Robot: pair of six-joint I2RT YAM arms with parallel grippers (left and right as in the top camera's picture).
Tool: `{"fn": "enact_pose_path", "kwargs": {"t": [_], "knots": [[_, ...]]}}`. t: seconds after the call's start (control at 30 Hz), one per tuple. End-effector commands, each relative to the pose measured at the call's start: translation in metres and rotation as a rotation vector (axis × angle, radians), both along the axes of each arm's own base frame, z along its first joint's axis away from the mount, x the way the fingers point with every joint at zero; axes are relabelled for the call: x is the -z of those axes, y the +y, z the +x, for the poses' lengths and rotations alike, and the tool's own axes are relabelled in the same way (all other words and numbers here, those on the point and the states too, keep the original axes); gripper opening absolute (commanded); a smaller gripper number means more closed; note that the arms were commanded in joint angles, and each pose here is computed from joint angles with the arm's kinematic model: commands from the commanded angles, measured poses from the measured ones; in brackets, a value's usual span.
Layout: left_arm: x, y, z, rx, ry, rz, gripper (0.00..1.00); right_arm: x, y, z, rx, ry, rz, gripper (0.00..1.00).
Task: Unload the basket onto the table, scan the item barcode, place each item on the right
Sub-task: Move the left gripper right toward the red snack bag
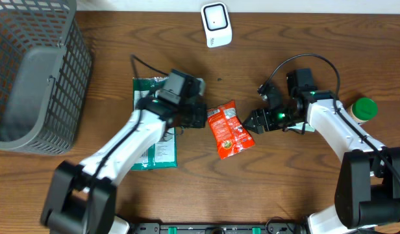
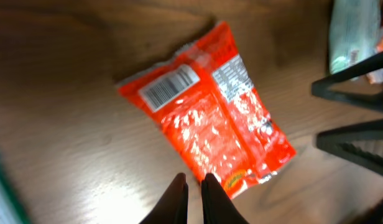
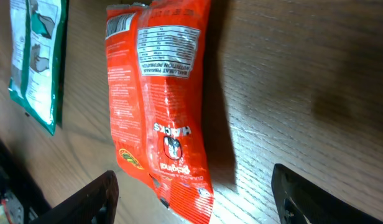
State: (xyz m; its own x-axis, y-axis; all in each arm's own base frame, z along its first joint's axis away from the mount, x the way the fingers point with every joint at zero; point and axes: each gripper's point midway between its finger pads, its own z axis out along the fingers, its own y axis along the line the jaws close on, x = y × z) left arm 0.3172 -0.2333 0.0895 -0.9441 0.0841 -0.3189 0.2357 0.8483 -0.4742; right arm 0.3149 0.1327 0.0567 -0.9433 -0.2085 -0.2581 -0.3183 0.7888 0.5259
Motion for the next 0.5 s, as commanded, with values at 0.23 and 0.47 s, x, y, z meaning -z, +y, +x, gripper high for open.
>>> {"fn": "enact_pose_path", "kwargs": {"t": [0.23,0.47], "knots": [[0.059,-0.018,-0.001,0.059,0.061,0.03,0.11,0.002,0.003,-0.006,-0.02,0.01,0.051,0.76],[0.08,-0.02,0.002,0.059,0.082,0.04,0.11,0.019,0.006,-0.009,-0.023,0.067,0.075,0.77]]}}
